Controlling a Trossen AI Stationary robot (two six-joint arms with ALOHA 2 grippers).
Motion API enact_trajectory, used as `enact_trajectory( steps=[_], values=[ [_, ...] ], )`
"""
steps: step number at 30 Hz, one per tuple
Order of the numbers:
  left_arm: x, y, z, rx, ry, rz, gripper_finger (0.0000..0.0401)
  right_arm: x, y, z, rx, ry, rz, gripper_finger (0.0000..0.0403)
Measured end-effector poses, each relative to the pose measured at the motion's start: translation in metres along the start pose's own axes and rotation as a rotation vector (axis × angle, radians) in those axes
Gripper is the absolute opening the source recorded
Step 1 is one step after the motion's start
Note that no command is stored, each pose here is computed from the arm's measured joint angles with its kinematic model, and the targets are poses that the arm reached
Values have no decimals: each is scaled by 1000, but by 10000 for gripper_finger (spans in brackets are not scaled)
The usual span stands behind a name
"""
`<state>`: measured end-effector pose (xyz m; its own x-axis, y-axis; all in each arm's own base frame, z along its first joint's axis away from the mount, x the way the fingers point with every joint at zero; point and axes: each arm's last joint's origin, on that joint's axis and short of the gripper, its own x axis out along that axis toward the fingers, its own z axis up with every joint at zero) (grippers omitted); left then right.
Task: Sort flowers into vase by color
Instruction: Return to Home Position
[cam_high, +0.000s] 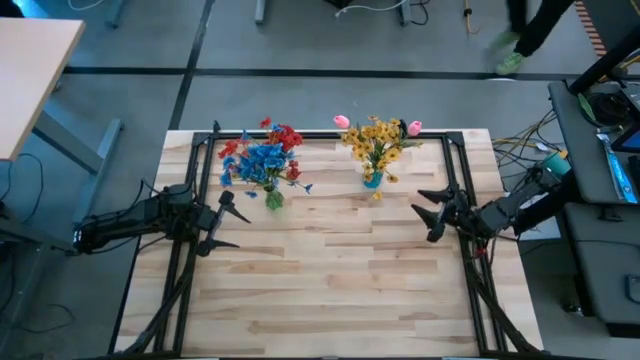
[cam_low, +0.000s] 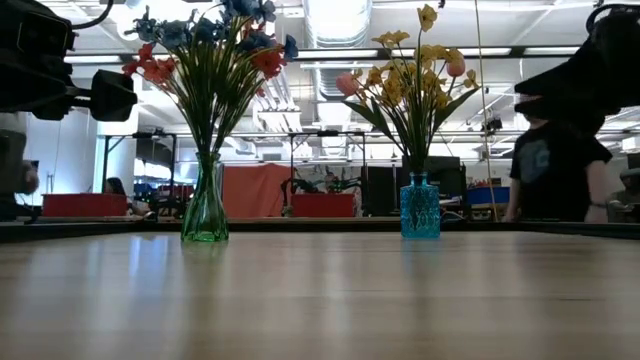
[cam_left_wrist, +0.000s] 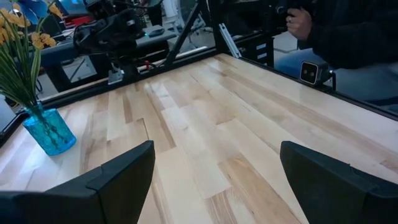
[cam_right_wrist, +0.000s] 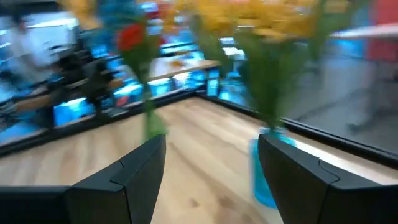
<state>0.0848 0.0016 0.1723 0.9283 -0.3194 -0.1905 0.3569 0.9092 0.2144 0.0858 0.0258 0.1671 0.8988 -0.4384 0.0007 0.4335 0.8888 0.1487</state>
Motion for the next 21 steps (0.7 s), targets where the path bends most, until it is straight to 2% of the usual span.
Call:
enact_trajectory(
  steps=[2,7,10,12,16,21],
  values=[
    [0,0,0,0,0,0,329,0,-2,-1,25,-6,-73,247],
    [0,0,0,0,0,0,329,2,-5,0,6,-16,-107,247],
    [0,0,0,0,0,0,329,8,-14,5,46,-52,-160,247],
    [0,0,0,0,0,0,329,13,-16,7,35,-59,-85,247],
    [0,0,0,0,0,0,329,20,-18,9,-54,-44,172,247],
    [0,0,0,0,0,0,329,23,-23,7,-144,-21,283,247]
  ],
)
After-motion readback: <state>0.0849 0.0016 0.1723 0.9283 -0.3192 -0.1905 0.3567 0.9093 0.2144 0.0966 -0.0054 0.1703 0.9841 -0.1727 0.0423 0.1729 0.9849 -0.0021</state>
